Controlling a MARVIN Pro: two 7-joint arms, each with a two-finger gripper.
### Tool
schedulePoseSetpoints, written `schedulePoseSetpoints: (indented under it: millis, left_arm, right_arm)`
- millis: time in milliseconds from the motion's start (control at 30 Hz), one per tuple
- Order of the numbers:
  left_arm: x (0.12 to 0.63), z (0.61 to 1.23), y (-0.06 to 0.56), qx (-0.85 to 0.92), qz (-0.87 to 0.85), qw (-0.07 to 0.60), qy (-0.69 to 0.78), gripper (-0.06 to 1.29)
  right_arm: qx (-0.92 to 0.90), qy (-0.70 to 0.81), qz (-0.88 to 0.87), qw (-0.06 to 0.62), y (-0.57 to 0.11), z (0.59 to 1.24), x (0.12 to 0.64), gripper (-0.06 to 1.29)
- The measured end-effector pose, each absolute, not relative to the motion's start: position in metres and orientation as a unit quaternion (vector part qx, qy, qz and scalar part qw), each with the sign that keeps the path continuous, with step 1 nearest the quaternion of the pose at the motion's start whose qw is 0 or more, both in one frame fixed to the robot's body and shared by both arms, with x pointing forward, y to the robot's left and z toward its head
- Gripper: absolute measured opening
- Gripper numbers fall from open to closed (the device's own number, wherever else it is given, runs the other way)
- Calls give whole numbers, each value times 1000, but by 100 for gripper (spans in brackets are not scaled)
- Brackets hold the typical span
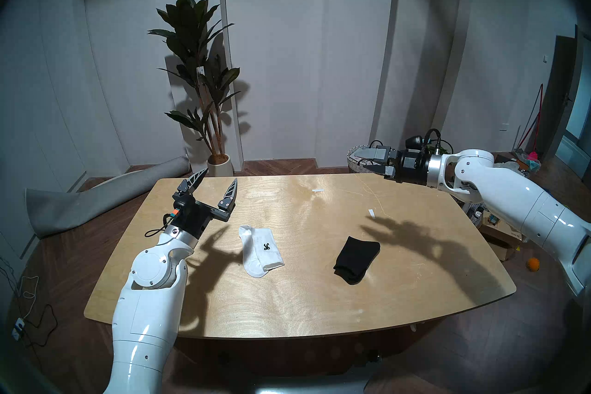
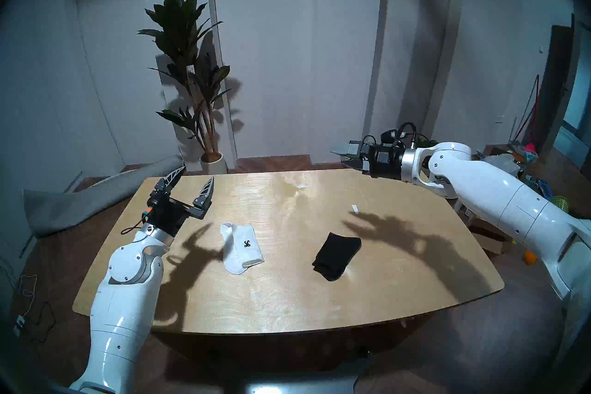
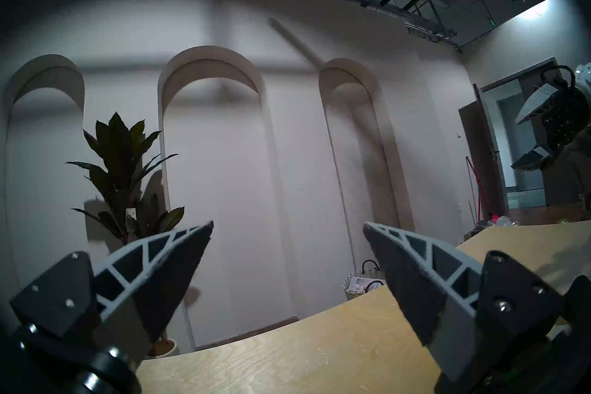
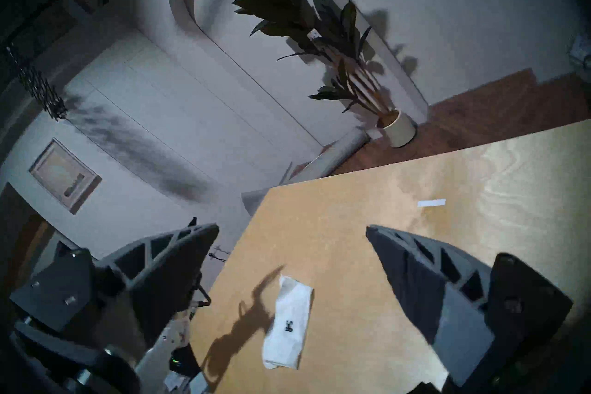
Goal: Fold socks in half once and place them neatly on the table
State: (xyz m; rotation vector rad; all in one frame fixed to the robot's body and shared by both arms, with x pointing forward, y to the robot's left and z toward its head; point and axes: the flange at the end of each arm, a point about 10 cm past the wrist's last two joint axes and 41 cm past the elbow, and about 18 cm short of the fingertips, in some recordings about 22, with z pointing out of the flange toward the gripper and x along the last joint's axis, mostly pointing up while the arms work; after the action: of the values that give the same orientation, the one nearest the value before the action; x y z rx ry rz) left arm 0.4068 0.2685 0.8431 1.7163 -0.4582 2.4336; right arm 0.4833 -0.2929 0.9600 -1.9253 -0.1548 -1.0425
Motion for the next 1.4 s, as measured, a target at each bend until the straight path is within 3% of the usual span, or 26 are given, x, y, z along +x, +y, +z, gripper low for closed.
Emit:
schedulePoseSetpoints:
  millis: [567,1400]
  left_arm:
    - [428,833,257,602,792,-32,-96,123]
    - [444,823,224,618,747,-212,-119,123]
  right_arm:
    - [-770,-129,-518,350,-304,950,464,125]
    - [-728,-79,-616,292,-319,896,457,125]
